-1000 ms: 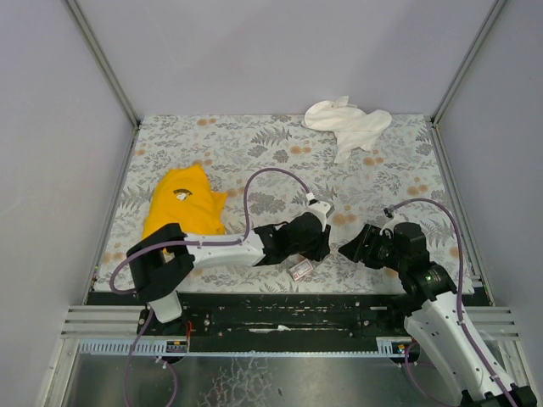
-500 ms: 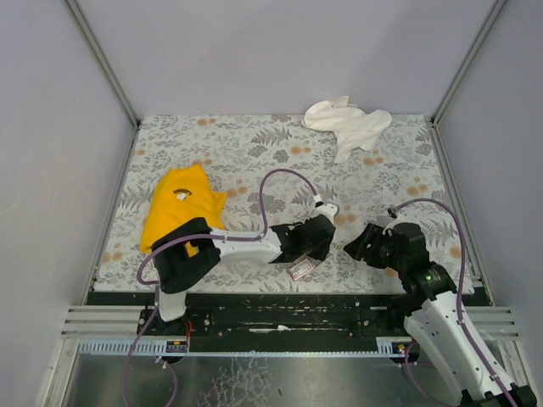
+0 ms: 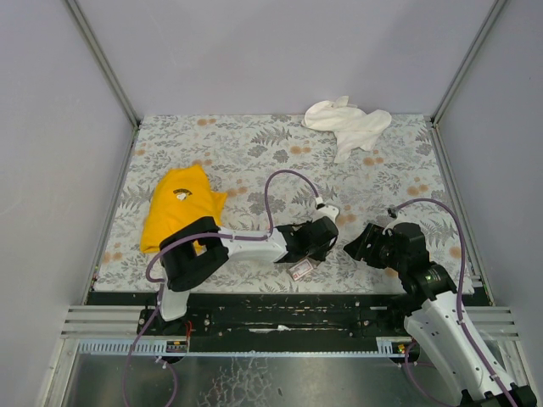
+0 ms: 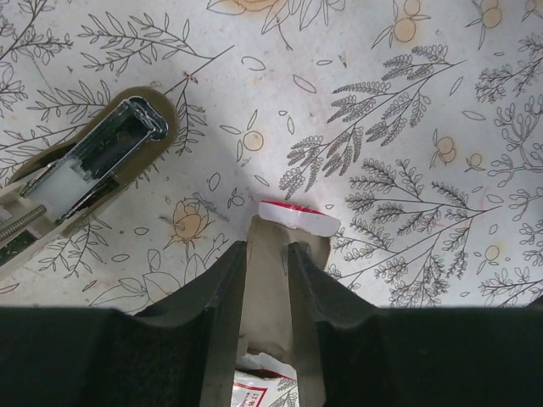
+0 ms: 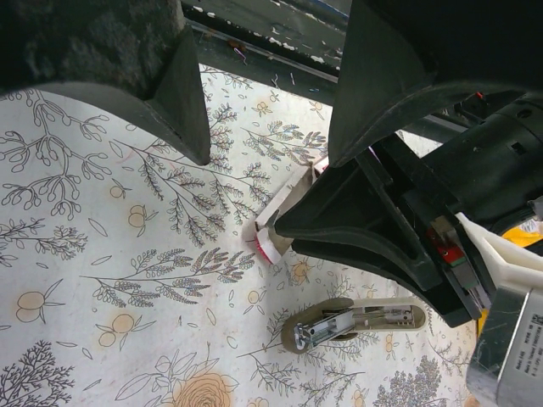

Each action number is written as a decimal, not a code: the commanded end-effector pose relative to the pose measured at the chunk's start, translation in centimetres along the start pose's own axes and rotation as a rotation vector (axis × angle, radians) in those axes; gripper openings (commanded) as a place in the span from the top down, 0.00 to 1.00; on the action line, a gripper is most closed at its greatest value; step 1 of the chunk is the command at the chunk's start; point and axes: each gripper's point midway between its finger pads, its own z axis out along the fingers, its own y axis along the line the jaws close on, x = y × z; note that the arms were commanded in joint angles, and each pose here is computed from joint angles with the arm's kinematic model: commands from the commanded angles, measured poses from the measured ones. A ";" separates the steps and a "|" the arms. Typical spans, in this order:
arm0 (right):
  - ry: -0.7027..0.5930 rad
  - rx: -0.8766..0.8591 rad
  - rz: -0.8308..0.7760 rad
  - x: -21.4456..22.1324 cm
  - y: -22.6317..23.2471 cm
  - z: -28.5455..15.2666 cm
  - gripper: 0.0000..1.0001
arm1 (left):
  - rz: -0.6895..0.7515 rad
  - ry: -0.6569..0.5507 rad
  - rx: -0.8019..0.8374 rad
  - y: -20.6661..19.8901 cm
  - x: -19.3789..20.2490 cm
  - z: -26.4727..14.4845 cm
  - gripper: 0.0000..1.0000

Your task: Load the staples into the stapler

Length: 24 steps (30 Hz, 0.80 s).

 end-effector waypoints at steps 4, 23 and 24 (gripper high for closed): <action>-0.046 0.002 -0.026 -1.3 0.3 -0.2 0.36 | -0.008 -0.017 -0.018 -0.4 -0.5 0.0 0.75; -0.057 0.004 -0.016 -1.3 0.2 -0.3 0.36 | 0.036 -0.014 0.012 -1.8 0.8 -0.8 0.88; -0.057 0.005 -0.014 -1.3 0.2 -0.3 0.36 | 0.037 -0.020 0.011 -1.8 0.7 -1.0 0.87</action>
